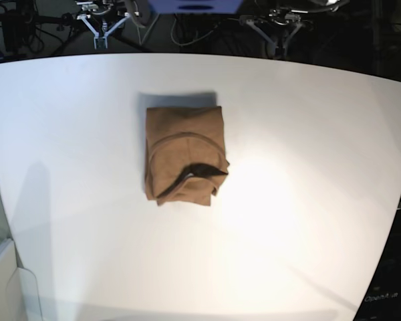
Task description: Fold the T-shirt properly
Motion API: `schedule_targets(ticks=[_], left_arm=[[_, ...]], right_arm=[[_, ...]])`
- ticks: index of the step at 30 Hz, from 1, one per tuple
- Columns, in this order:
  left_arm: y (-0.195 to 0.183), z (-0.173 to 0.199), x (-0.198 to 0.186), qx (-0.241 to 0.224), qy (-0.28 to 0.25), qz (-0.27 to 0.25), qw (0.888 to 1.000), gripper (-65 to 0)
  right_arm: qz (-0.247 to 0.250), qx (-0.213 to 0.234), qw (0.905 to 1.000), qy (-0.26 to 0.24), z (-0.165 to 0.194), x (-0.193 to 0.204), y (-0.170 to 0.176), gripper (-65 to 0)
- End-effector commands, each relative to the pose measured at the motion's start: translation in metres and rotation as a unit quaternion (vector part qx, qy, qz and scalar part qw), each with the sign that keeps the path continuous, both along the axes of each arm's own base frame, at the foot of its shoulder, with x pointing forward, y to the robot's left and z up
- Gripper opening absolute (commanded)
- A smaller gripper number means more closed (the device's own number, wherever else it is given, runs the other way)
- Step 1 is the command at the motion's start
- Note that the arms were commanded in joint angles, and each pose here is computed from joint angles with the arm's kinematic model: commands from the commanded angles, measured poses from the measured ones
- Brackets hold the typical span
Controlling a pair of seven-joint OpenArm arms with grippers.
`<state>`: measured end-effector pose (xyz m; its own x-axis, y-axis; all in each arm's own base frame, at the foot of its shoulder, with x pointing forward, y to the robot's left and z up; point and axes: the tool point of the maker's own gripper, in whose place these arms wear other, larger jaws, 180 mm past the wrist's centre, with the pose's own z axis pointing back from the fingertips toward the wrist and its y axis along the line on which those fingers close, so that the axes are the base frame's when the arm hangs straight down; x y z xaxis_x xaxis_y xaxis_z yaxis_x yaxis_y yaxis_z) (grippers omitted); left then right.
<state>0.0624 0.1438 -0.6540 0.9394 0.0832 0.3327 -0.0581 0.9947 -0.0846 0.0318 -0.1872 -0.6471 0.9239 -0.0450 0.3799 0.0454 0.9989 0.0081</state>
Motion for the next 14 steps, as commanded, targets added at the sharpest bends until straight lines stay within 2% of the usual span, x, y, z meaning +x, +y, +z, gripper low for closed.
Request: schedule_targets(ticks=[1,4,14], left_arm=[[0.002,0.000,-0.006,-0.002,0.004,0.005,1.000,-61.8],[0.000,-0.001,-0.008,-0.006,0.012,0.005,1.000,-61.8],[0.001,0.000,0.006,-0.006,0.002,0.007,1.000,-61.7]], right_arm=[[-0.001,0.001,1.0000,-0.004,0.001,0.000,0.000,-46.7],[0.000,0.001,1.0000,0.009,-0.001,-0.003,-0.001,-44.8],[-0.001,-0.002,0.9999,0.010,-0.001,-0.004,-0.005,-44.8]])
